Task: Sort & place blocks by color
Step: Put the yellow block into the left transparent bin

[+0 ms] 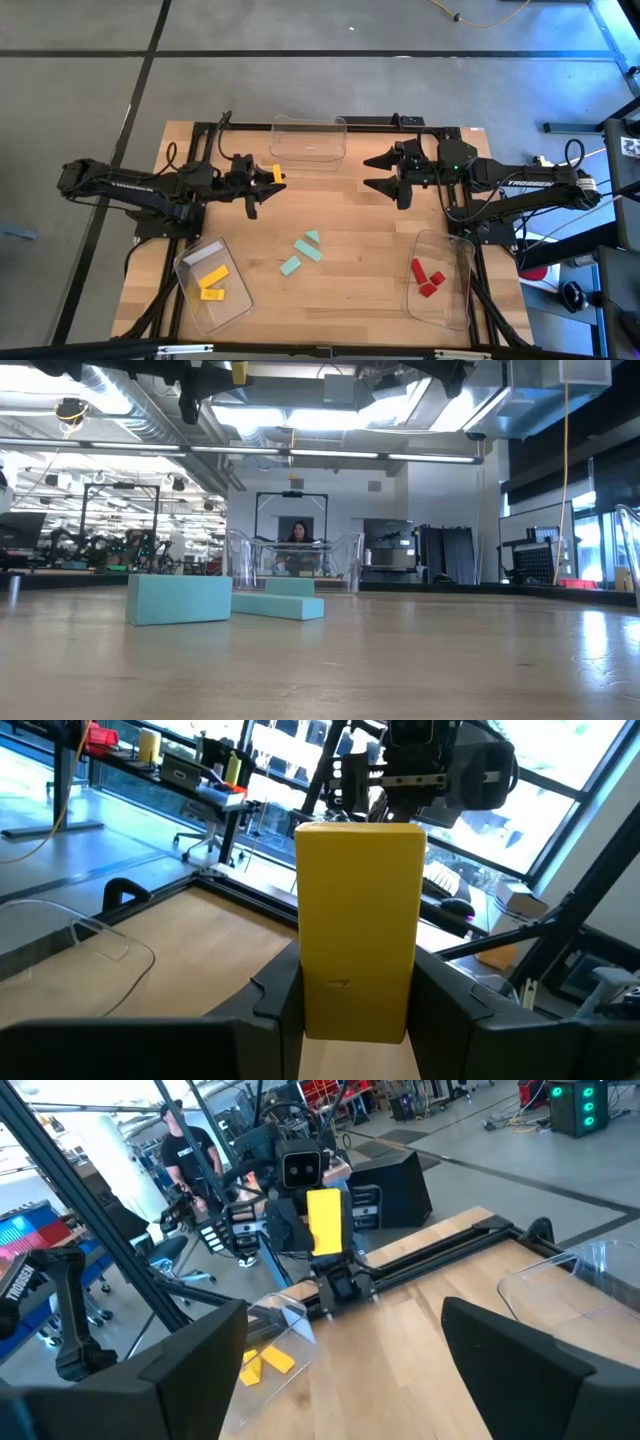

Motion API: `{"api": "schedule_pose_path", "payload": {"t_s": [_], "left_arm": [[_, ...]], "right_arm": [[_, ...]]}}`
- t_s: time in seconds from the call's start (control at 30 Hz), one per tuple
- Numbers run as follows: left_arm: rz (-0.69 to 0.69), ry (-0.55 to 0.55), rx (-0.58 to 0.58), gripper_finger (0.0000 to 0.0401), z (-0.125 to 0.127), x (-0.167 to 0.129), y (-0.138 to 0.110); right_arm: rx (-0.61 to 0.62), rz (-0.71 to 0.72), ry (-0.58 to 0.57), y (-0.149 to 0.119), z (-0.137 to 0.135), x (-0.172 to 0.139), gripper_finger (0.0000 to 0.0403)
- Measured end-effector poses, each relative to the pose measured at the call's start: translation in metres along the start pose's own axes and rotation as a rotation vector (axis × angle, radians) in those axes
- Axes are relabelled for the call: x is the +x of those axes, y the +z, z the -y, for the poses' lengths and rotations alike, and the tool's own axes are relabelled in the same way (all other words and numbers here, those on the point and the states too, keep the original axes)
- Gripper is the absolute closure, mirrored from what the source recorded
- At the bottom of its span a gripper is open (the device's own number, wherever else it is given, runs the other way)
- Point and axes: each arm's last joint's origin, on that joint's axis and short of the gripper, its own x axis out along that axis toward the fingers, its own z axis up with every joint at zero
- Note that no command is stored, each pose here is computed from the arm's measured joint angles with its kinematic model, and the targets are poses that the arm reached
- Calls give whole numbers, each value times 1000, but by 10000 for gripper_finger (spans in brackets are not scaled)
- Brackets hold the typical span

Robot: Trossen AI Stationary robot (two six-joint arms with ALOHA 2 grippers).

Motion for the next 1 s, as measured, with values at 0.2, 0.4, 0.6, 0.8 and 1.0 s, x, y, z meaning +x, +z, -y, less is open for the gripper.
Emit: {"api": "schedule_pose_path", "payload": {"t_s": [0.2,0.4,0.6,0.8,1.0], "left_arm": [[-1,1,1,281,0,0,0],[-1,1,26,281,0,0,0],[-1,2,26,281,0,0,0],[-1,3,26,281,0,0,0],[-1,4,25,281,0,0,0]], "right_arm": [[0,0,0,0,0,0,68],[0,0,-2,0,0,0,68],[0,-1,-3,0,0,0,68],[0,1,-24,-1,1,0,68],[-11,-6,-31,-2,1,0,68]]}}
